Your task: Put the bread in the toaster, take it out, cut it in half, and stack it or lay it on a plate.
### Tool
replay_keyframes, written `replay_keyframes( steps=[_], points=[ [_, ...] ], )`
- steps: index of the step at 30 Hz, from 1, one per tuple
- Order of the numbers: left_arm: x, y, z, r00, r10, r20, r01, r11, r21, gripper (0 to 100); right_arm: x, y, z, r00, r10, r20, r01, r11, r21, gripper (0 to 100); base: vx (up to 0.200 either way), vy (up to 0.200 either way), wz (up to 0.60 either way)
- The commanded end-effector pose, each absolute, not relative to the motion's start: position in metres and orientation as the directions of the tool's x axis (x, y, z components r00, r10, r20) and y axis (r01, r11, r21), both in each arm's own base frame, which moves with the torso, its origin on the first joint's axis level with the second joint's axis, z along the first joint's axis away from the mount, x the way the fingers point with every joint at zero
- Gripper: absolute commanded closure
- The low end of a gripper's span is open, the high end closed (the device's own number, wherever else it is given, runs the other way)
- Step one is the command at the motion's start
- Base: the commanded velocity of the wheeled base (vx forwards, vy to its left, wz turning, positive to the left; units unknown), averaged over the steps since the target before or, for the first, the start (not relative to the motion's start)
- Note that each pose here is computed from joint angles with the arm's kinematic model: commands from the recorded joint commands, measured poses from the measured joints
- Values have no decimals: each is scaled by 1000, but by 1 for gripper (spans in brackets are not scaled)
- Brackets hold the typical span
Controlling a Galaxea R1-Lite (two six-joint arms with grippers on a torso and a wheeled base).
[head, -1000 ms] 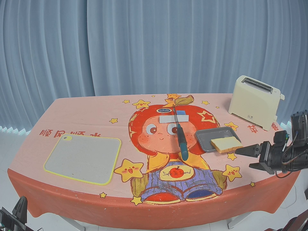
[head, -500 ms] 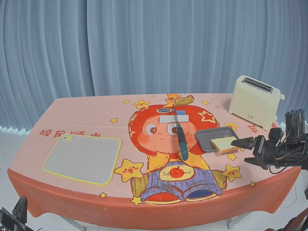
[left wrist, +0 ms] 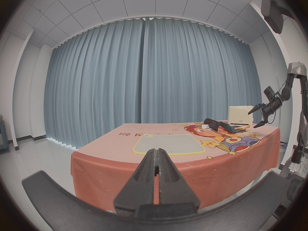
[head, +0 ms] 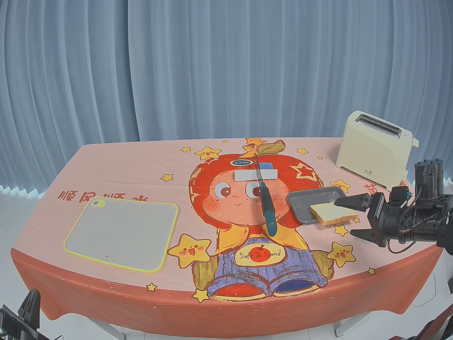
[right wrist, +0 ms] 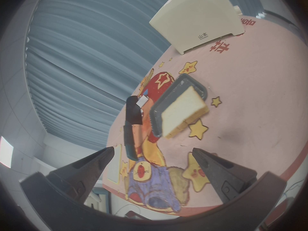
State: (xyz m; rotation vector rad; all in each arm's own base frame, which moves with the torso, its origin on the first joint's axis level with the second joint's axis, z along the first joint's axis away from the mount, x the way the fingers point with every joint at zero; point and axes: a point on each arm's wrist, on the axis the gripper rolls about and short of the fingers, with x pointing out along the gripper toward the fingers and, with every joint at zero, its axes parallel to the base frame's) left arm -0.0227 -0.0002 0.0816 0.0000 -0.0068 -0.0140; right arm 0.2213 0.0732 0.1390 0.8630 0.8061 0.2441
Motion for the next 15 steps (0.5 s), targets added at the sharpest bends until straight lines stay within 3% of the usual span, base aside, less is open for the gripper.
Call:
replay_keyframes(
  steps=[1, 15],
  points=[
    [-21, 0, 77, 1000, -14, -12, 14, 1000, 0, 100, 230, 71, 137, 691, 512, -510, 132, 605, 786, 0, 0, 0, 0],
    [-21, 0, 77, 1000, -14, -12, 14, 1000, 0, 100, 244, 69, 123, 677, 510, -531, 186, 579, 794, 0, 0, 0, 0]
  ],
)
